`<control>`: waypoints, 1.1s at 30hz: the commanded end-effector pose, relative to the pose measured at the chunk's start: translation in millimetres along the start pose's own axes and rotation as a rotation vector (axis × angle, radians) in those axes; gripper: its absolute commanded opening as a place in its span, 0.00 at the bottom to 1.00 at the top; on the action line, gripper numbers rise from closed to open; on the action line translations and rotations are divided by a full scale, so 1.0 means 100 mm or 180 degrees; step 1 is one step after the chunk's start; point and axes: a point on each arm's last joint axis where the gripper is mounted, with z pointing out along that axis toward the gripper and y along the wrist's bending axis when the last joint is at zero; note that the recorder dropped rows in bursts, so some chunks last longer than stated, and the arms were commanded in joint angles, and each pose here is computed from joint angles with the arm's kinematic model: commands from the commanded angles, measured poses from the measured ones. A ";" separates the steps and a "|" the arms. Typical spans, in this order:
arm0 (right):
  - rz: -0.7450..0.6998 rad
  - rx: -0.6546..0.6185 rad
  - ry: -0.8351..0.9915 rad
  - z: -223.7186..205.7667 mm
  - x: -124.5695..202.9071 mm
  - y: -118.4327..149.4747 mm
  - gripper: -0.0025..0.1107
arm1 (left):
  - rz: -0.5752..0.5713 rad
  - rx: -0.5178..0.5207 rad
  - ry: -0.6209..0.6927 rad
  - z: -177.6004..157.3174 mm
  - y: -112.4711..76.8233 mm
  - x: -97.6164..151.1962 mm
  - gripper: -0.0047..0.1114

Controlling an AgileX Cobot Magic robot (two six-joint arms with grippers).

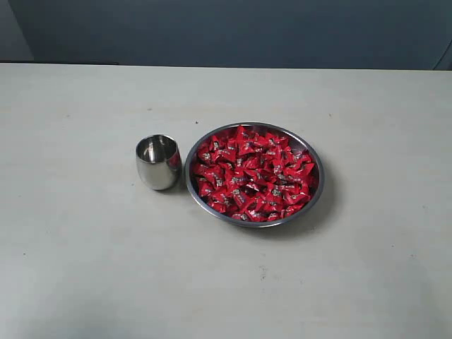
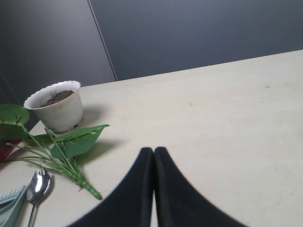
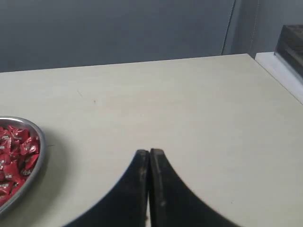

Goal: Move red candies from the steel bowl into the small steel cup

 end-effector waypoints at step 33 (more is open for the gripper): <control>-0.0024 -0.0003 -0.0692 0.17 -1.01 0.03 0.02 | 0.0004 0.0004 -0.0045 0.00 0.00 -0.01 0.04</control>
